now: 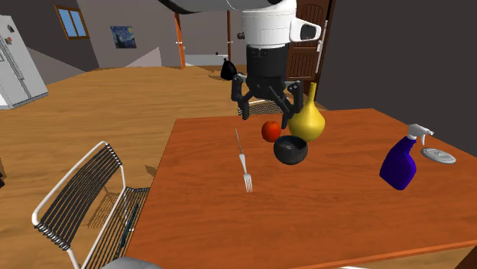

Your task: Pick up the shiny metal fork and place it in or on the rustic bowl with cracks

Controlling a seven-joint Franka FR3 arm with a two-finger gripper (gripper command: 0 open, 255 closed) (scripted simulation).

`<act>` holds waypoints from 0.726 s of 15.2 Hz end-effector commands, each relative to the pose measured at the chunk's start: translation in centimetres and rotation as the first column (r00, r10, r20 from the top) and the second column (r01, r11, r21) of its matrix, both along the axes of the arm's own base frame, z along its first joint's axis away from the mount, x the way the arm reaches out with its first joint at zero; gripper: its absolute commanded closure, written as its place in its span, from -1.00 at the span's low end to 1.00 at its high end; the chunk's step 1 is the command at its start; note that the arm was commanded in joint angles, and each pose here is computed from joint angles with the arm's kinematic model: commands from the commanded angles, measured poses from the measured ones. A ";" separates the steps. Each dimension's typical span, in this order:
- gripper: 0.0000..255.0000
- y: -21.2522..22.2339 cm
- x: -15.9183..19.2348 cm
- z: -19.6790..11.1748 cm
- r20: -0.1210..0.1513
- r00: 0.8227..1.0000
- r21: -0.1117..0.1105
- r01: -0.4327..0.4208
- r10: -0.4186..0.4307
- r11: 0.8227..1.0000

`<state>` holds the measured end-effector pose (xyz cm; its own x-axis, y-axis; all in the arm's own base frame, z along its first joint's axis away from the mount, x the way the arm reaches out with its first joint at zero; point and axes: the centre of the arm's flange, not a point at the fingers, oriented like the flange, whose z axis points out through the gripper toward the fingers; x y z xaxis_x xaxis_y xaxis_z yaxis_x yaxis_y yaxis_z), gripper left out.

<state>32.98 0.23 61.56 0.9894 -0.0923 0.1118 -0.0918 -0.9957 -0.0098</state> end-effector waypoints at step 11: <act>-1.00 3.5 7.6 -10.6 -0.045 0.988 -0.021 -0.149 0.148 0.989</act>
<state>40.09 3.45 51.92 0.9965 0.0422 0.0719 0.0413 -0.9991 0.0134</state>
